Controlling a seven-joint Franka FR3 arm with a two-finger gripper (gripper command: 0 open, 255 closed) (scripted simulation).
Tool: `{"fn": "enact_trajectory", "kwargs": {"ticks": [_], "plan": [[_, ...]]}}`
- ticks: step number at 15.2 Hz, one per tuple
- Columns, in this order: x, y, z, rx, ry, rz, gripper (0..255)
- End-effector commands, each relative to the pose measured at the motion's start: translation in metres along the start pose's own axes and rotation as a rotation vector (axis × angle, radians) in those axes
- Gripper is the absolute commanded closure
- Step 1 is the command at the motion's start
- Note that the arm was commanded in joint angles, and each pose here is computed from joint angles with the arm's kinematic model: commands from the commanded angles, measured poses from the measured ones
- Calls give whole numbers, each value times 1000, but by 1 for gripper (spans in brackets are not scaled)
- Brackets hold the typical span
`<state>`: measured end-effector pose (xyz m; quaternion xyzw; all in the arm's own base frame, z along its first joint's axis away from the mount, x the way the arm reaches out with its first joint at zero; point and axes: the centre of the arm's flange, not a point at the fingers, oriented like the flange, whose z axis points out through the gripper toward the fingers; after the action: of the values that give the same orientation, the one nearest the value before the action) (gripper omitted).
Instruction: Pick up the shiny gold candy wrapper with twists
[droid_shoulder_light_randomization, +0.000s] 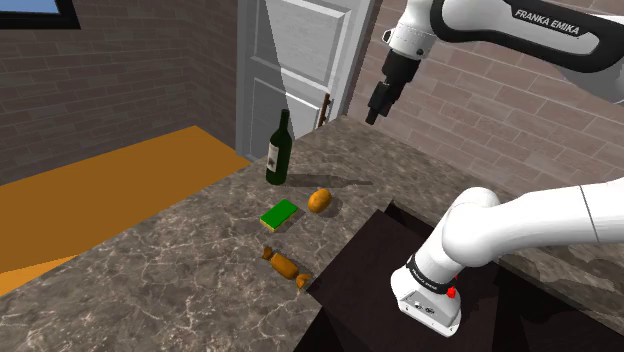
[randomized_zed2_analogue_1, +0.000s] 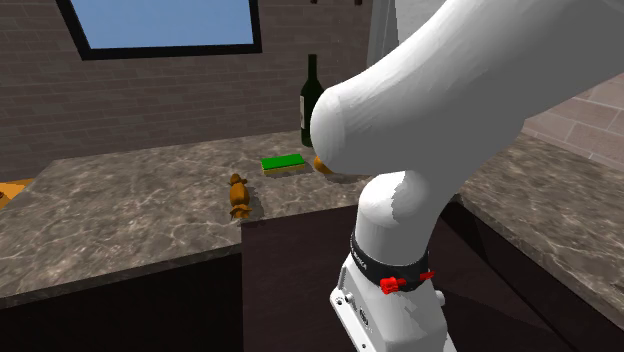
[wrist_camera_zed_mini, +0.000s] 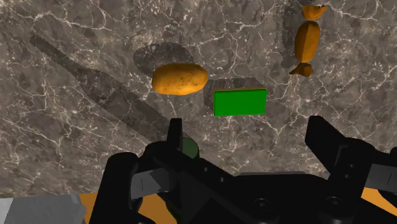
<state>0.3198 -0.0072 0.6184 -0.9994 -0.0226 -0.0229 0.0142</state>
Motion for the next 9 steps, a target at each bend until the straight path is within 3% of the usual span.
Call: {"fn": "enact_trajectory", "kwargs": {"ticks": [1,9], "plan": [[0,0,0,0,0,0,0],[9,-59,89,-15,-17,-16,0]]}}
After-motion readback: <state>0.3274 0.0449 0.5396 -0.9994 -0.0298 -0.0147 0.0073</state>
